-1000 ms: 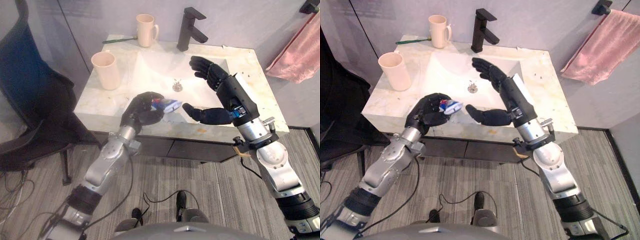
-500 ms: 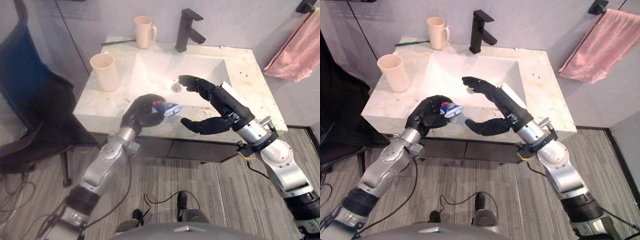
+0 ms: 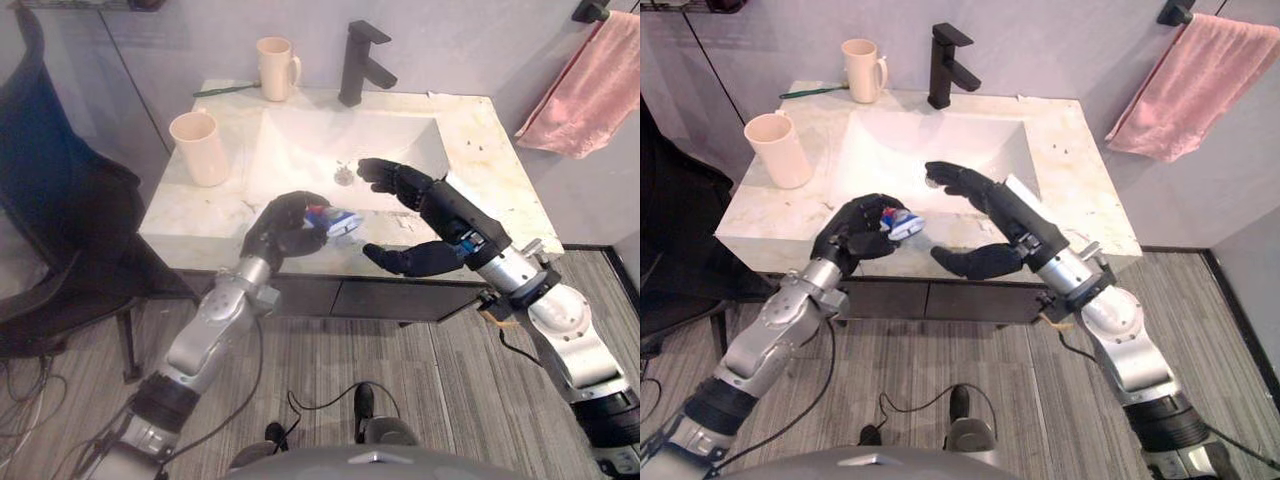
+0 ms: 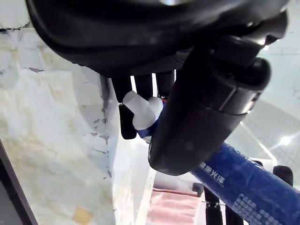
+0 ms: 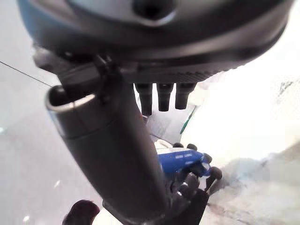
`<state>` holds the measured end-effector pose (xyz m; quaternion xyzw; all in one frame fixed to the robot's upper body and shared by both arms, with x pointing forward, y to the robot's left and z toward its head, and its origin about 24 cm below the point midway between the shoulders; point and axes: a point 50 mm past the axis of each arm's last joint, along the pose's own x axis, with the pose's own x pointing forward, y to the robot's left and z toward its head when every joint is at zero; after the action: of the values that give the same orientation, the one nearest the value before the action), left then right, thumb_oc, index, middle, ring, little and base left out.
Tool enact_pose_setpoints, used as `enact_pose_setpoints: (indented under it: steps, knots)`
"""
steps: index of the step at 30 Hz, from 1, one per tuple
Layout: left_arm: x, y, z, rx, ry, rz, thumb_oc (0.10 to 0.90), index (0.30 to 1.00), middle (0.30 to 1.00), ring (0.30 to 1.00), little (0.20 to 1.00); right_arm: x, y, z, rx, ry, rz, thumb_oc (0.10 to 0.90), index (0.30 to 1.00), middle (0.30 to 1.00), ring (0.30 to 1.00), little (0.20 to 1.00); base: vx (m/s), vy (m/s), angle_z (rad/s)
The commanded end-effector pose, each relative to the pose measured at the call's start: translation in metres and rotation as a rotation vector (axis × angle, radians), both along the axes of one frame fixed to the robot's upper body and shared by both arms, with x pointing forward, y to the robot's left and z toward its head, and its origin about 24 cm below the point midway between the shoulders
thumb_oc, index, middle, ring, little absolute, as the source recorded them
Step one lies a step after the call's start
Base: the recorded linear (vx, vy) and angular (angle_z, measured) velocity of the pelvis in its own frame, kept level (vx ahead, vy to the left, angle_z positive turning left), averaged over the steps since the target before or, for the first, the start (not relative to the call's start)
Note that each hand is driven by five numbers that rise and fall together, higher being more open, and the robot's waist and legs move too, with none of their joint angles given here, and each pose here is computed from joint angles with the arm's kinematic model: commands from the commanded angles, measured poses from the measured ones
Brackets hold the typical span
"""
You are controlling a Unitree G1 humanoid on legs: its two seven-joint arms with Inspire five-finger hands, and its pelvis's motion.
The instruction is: Organize the bathroom.
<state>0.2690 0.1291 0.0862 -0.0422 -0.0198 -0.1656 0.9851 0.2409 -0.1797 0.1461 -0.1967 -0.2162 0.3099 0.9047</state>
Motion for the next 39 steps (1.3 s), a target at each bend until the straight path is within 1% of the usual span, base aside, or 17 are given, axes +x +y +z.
enact_pose_setpoints:
  steps: [1, 11, 12, 13, 14, 15, 17, 19, 23, 28, 29, 30, 31, 32, 33, 34, 39]
  knots:
    - [0.015, -0.022, 0.045, -0.075, -0.225, -0.067, 0.400, 0.300, 0.300, 0.300, 0.300, 0.005, 0.009, 0.056, 0.093, -0.259, 0.079, 0.800, 0.900, 0.900, 0.900, 0.900, 0.00, 0.000, 0.00]
    - [0.013, -0.024, 0.040, -0.080, -0.201, -0.080, 0.400, 0.300, 0.300, 0.300, 0.300, 0.007, 0.016, 0.058, 0.107, -0.282, 0.086, 0.800, 0.900, 0.900, 0.900, 0.900, 0.01, -0.001, 0.02]
    - [0.013, -0.024, 0.040, -0.080, -0.199, -0.080, 0.400, 0.300, 0.300, 0.300, 0.300, 0.007, 0.016, 0.058, 0.107, -0.284, 0.084, 0.778, 0.867, 0.867, 0.867, 0.867, 0.00, 0.000, 0.00]
    - [0.013, -0.024, 0.040, -0.080, -0.196, -0.080, 0.400, 0.300, 0.300, 0.300, 0.300, 0.007, 0.016, 0.059, 0.108, -0.287, 0.082, 0.734, 0.801, 0.801, 0.801, 0.801, 0.00, 0.000, 0.00]
    - [0.013, -0.024, 0.040, -0.080, -0.195, -0.080, 0.400, 0.300, 0.300, 0.300, 0.300, 0.007, 0.016, 0.059, 0.108, -0.287, 0.081, 0.722, 0.782, 0.782, 0.782, 0.782, 0.00, 0.000, 0.00]
    - [0.012, -0.023, 0.038, -0.078, -0.192, -0.082, 0.400, 0.300, 0.300, 0.300, 0.300, 0.006, 0.016, 0.058, 0.111, -0.289, 0.077, 0.682, 0.724, 0.724, 0.724, 0.724, 0.00, 0.000, 0.00]
    - [0.012, -0.023, 0.037, -0.077, -0.190, -0.081, 0.400, 0.300, 0.300, 0.300, 0.300, 0.006, 0.015, 0.058, 0.112, -0.293, 0.073, 0.569, 0.554, 0.554, 0.554, 0.554, 0.00, 0.000, 0.00]
    - [0.012, -0.023, 0.036, -0.076, -0.184, -0.079, 0.400, 0.300, 0.300, 0.300, 0.300, 0.006, 0.013, 0.057, 0.117, -0.293, 0.067, 0.521, 0.481, 0.481, 0.481, 0.481, 0.00, 0.000, 0.00]
    - [0.012, -0.023, 0.036, -0.071, -0.181, -0.077, 0.400, 0.300, 0.300, 0.300, 0.300, 0.004, 0.012, 0.056, 0.118, -0.291, 0.067, 0.519, 0.479, 0.479, 0.479, 0.479, 0.00, 0.000, 0.00]
    - [0.012, -0.023, 0.034, -0.064, -0.173, -0.073, 0.400, 0.300, 0.300, 0.300, 0.300, 0.005, 0.012, 0.053, 0.122, -0.267, 0.078, 0.587, 0.580, 0.580, 0.580, 0.580, 0.00, 0.000, 0.00]
    - [0.012, -0.023, 0.034, -0.064, -0.173, -0.073, 0.400, 0.300, 0.300, 0.300, 0.300, 0.005, 0.012, 0.053, 0.122, -0.267, 0.078, 0.587, 0.580, 0.580, 0.580, 0.580, 0.00, 0.000, 0.00]
    - [0.013, -0.023, 0.033, -0.065, -0.171, -0.070, 0.400, 0.300, 0.300, 0.300, 0.300, 0.005, 0.013, 0.051, 0.118, -0.267, 0.077, 0.469, 0.404, 0.404, 0.404, 0.404, 0.00, 0.000, 0.00]
    - [0.013, -0.023, 0.033, -0.065, -0.170, -0.069, 0.400, 0.300, 0.300, 0.300, 0.300, 0.005, 0.013, 0.052, 0.121, -0.264, 0.079, 0.400, 0.300, 0.300, 0.300, 0.300, 0.00, 0.000, 0.00]
    - [0.013, -0.022, 0.033, -0.064, -0.169, -0.068, 0.400, 0.300, 0.300, 0.300, 0.300, 0.006, 0.013, 0.052, 0.121, -0.264, 0.078, 0.400, 0.300, 0.300, 0.300, 0.300, 0.00, 0.000, 0.00]
    - [0.013, -0.022, 0.033, -0.064, -0.167, -0.068, 0.400, 0.300, 0.300, 0.300, 0.300, 0.006, 0.013, 0.051, 0.122, -0.264, 0.075, 0.422, 0.333, 0.333, 0.333, 0.333, 0.00, 0.000, 0.00]
    - [0.014, -0.022, 0.033, -0.061, -0.166, -0.067, 0.400, 0.300, 0.300, 0.300, 0.300, 0.006, 0.013, 0.051, 0.122, -0.266, 0.072, 0.400, 0.300, 0.300, 0.300, 0.300, 0.00, 0.000, 0.00]
    - [0.014, -0.020, 0.030, -0.051, -0.153, -0.046, 0.400, 0.300, 0.300, 0.300, 0.300, 0.007, 0.010, 0.053, 0.135, -0.286, 0.043, 0.400, 0.300, 0.300, 0.300, 0.300, 0.00, 0.000, 0.00]
